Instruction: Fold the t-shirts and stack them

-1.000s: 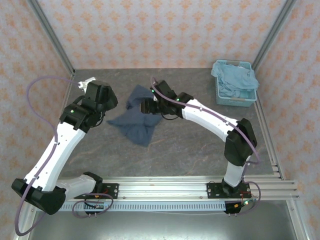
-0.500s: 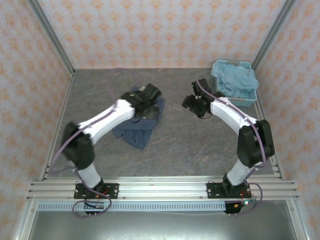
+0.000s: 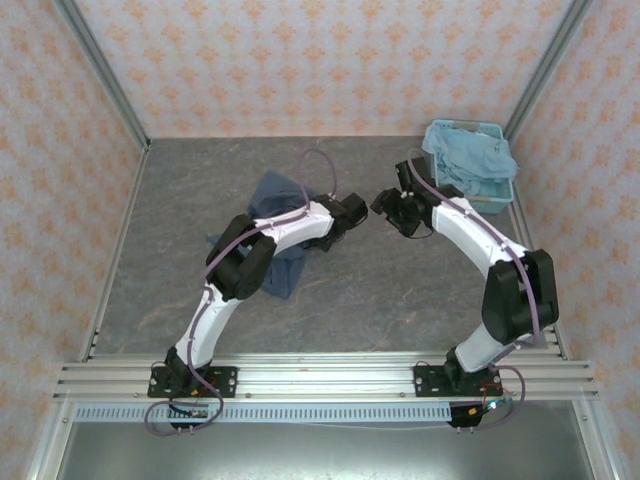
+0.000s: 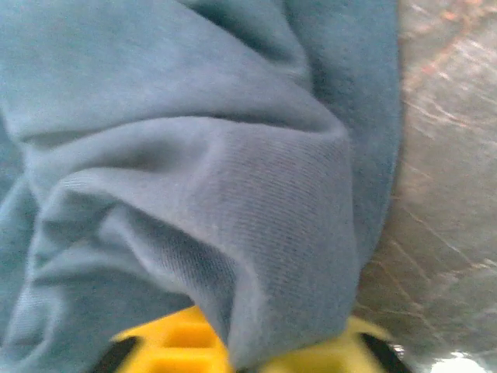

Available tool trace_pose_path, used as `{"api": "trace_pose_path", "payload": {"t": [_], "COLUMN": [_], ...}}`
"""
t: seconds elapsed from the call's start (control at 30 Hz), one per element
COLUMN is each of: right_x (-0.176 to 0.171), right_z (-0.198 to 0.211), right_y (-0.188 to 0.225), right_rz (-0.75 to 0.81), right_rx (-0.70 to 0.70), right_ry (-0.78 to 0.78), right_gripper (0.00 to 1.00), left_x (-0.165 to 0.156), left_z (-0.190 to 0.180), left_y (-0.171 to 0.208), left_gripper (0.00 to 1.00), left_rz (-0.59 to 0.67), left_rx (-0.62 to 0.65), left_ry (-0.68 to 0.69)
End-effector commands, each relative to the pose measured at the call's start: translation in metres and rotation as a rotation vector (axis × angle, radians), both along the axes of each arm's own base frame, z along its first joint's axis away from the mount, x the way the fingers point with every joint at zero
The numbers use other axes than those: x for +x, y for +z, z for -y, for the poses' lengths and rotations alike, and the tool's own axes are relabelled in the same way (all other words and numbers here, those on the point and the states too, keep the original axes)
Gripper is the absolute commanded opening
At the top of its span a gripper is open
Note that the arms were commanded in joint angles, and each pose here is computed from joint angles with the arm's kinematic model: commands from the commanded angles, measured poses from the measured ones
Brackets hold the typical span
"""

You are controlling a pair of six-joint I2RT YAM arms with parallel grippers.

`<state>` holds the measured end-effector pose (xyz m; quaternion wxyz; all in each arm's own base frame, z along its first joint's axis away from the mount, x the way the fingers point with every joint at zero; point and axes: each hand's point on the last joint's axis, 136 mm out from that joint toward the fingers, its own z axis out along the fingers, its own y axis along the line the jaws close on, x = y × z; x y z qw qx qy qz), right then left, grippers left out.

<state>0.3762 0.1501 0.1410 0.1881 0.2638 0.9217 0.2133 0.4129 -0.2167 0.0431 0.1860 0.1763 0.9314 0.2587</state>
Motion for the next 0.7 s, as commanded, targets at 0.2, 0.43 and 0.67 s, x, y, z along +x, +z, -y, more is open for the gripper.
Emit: {"api": "trace_pose_path", "payload": {"t": [0.2, 0.43, 0.67], "right_x": [-0.008, 0.003, 0.015], "right_z": [0.009, 0.000, -0.030], "right_y": [-0.008, -0.012, -0.030], "right_rz": [-0.026, -0.019, -0.038], "right_rx": [-0.023, 0.004, 0.079], "right_ry": [-0.012, 0.004, 0.034], "right_gripper": [0.62, 0.61, 0.65], "left_x": [-0.006, -0.032, -0.055], "left_z": [0.048, 0.033, -0.048], "left_y": [0.150, 0.242, 0.225], "left_gripper": [0.00, 0.00, 0.00], "left_rz": [0.147, 0.238, 0.222], "left_rx": [-0.471, -0.722, -0.882], "left_ry": [-0.026, 0.014, 0.218]}}
